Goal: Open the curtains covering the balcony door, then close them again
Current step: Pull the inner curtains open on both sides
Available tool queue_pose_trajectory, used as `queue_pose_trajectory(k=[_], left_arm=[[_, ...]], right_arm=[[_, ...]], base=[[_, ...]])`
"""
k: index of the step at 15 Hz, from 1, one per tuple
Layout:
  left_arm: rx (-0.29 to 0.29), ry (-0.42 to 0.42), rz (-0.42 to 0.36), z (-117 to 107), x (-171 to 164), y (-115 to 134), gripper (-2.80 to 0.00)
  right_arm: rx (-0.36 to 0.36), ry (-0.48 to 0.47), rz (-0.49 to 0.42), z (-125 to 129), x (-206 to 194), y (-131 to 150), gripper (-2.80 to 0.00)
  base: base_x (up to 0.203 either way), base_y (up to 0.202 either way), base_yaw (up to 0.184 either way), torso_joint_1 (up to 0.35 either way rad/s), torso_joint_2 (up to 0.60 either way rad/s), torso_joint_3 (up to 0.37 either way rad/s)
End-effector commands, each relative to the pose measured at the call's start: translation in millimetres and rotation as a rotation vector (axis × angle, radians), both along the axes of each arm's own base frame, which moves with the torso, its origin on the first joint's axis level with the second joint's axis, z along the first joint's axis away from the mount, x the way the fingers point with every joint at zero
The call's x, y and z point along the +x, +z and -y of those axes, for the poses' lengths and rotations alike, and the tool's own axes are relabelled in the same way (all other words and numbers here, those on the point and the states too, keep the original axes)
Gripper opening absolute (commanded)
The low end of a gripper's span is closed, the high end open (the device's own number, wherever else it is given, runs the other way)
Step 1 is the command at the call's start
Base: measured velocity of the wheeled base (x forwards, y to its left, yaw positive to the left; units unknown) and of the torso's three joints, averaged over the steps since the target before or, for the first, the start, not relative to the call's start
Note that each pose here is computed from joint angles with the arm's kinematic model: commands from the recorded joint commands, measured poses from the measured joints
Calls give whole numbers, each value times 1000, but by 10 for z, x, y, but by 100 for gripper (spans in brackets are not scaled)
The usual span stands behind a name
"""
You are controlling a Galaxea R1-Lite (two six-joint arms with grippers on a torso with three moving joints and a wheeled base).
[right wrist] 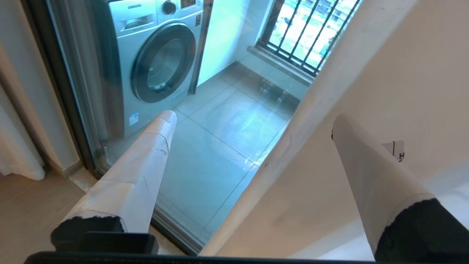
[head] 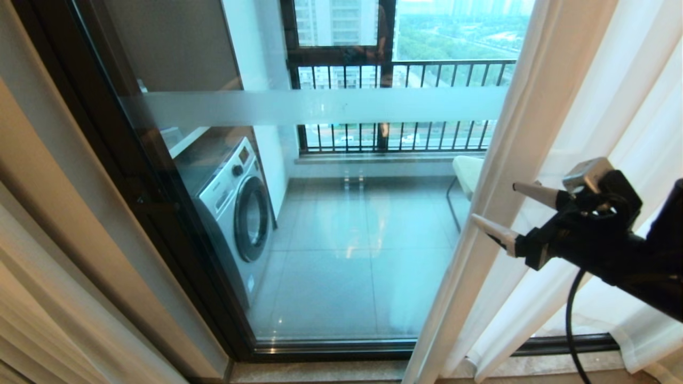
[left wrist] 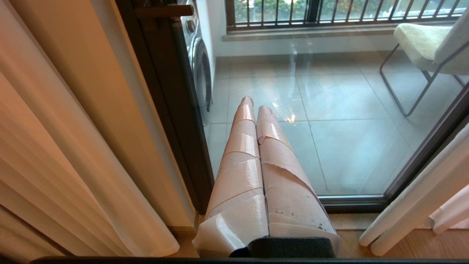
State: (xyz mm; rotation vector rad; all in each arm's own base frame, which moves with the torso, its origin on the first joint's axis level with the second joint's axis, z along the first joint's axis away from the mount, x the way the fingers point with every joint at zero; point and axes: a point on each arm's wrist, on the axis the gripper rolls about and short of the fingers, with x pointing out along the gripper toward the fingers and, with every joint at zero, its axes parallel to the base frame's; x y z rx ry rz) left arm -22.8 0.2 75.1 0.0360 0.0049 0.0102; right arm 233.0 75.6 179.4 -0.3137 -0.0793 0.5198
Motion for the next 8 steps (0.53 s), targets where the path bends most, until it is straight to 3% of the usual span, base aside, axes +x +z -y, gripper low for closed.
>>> queue_pose_trajectory(k=[1,8], left_arm=[[1,0,-1,0,1,0,-280],[1,0,0,0,0,0,-280]], right_arm=[[-10,0,-26,-65,177,-91,0],[-61,-223,-8,-85,410,-129,0]], base=[[0,0,0,0,0,0],[0,0,0,0,0,0]])
